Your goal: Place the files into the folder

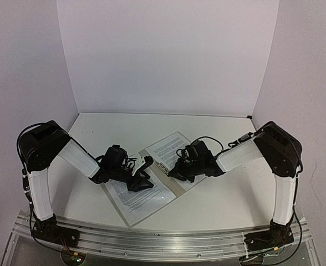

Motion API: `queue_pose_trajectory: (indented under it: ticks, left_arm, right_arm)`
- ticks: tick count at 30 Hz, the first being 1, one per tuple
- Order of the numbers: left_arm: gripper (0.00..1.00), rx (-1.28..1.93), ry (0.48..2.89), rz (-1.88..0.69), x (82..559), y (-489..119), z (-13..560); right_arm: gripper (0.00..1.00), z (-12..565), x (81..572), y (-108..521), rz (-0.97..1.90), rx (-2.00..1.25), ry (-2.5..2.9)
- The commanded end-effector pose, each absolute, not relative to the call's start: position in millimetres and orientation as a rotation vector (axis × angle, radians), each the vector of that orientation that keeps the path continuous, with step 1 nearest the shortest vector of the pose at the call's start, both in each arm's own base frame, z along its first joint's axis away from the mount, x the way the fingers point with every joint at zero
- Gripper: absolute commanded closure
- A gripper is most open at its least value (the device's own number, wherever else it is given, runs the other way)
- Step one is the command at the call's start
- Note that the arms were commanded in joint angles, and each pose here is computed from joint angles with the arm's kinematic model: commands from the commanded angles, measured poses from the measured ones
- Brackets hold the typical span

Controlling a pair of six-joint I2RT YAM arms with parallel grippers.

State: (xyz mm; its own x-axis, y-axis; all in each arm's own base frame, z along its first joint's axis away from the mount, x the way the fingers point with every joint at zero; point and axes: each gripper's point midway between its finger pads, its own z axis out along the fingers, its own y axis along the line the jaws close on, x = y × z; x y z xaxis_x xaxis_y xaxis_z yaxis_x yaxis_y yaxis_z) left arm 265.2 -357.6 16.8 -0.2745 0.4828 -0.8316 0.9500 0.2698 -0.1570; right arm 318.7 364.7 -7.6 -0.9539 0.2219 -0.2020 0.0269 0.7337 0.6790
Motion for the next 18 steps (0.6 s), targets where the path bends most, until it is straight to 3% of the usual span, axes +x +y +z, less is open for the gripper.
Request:
queue_pose_trajectory:
  ticks: [1,18]
  left_arm:
    - [0.50,1.313,2.133,-0.904,235.9,-331.4,-24.2]
    - [0.50,1.365,2.094,-0.934,230.0,-335.5,-16.5]
  right_arm:
    - [0.94,-93.4,211.2,258.7,0.324,0.305,3.233]
    - [0.74,6.6,272.7,305.7,0.632,0.270,3.005]
